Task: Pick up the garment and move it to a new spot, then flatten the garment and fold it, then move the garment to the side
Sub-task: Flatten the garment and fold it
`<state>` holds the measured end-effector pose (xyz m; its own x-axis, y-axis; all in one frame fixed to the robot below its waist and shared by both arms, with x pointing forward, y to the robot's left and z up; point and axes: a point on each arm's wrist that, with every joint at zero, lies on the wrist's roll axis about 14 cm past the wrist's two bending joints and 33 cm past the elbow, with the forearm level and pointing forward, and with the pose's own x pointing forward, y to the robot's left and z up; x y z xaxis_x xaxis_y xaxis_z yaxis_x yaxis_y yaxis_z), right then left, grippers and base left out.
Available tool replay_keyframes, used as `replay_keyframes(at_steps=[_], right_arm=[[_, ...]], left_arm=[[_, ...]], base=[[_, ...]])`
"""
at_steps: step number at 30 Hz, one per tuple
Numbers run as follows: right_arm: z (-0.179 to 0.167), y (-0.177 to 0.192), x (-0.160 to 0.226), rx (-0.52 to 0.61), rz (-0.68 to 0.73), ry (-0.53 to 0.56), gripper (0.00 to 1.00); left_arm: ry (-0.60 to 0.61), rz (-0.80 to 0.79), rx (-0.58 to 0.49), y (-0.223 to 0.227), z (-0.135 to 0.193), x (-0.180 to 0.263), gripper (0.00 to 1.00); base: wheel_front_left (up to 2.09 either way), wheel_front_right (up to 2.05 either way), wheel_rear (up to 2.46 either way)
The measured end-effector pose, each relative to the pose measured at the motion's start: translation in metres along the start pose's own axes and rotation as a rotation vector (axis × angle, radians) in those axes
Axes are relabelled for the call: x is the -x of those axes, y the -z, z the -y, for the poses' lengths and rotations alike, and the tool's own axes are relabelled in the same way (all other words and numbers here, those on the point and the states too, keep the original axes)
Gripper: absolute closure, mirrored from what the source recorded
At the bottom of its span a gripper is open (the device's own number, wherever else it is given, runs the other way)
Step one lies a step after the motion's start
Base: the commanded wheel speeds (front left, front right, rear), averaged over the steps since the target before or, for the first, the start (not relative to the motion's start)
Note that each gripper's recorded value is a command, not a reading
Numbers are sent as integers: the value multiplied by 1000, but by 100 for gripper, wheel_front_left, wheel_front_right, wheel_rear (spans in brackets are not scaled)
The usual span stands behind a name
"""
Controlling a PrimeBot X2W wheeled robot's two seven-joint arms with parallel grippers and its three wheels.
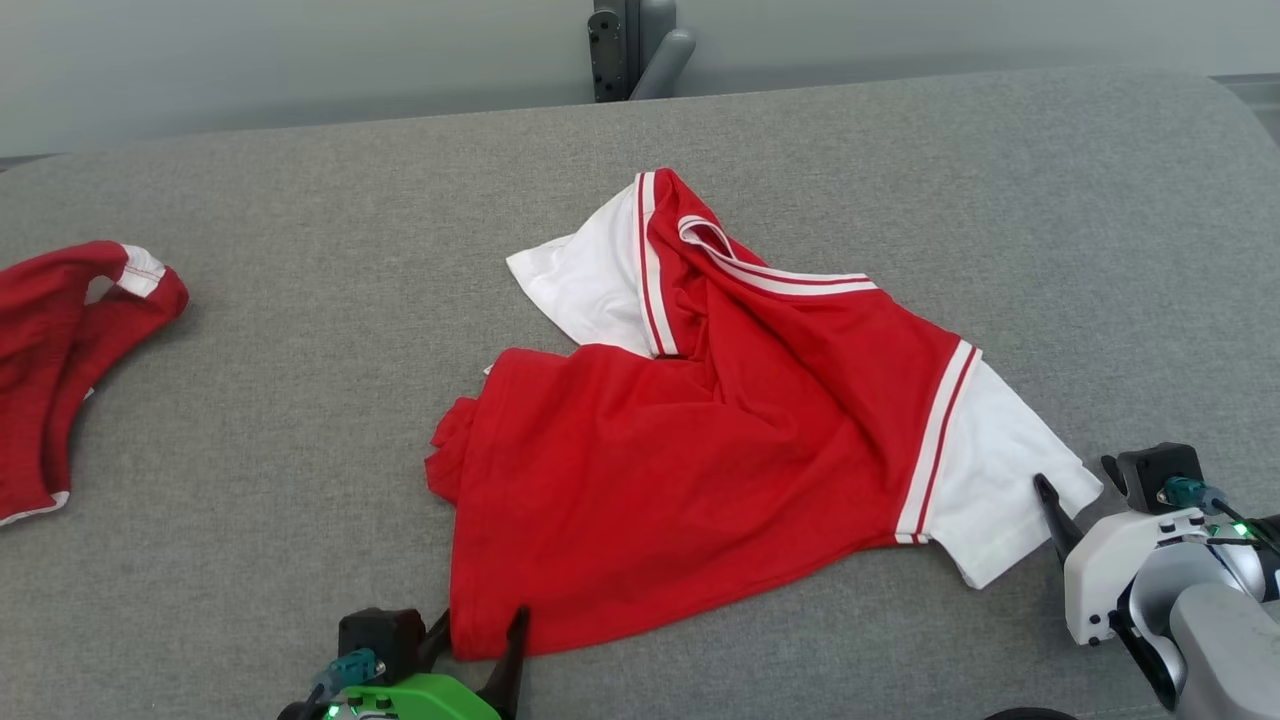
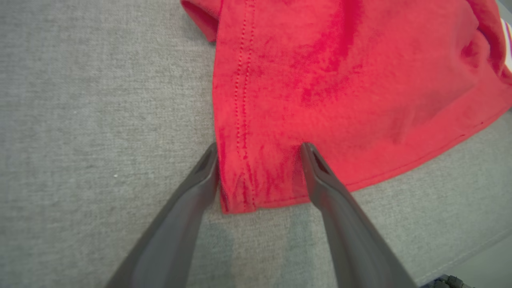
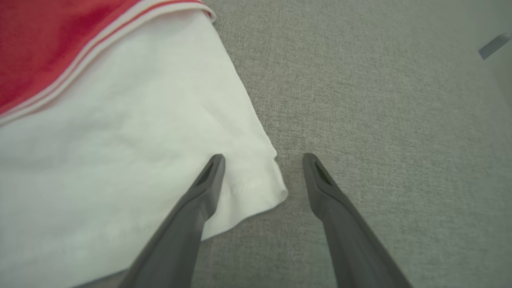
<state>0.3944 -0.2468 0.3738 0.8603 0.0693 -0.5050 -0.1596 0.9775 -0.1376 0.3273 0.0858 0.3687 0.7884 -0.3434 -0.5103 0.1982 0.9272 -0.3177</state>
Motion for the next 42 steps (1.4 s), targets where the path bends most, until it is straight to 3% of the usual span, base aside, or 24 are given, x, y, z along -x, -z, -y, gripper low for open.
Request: replay_keyframes(at_steps=[1,2,3,4,6,10,13,16,19,22,27,30,37,42], right_arm=[[-3,1,-1,0,-4,-8,0],[-4,1,-1,-3,-2,-12,18],[-5,1,-1,-18,-2,-11,48],[-5,0,-2,-28,1,-13,100],[-9,-1,-2,-58,14,-21,100],[-7,-22,-1,-174,102,-14,100],[-7,-57,2,-304,223,-28,100],[2,-106,15,-439,386,-54,100],[32,-162,40,-519,594,-50,100],[55,-213,68,-571,782,-64,100],[79,-296,100,-544,1009,-91,100],[81,-340,96,-470,1062,-94,100],[71,-420,35,-439,1088,-75,100],[56,-462,3,-378,1152,-43,100]], left_arm=[[2,-2,9,1,1,0,0],[5,-3,14,1,1,-1,13],[7,-5,15,1,2,-1,47],[9,-6,18,2,2,-2,63],[17,-5,20,2,5,-3,100],[46,36,87,-9,12,-3,100],[74,127,148,-40,16,-3,100],[140,244,189,-87,28,1,100],[260,373,225,-145,52,15,100],[381,478,156,-205,73,35,100],[478,554,19,-285,89,45,100],[436,572,-98,-331,83,27,100],[306,555,-123,-391,55,-55,100],[245,708,-122,-433,45,-89,100]], base=[[0,0,0],[0,0,0],[0,0,0],[0,0,0],[0,0,0],[0,0,0],[0,0,0],[0,0,0],[0,0,0],[0,0,0],[0,0,0],[0,0,0],[0,0,0],[0,0,0]])
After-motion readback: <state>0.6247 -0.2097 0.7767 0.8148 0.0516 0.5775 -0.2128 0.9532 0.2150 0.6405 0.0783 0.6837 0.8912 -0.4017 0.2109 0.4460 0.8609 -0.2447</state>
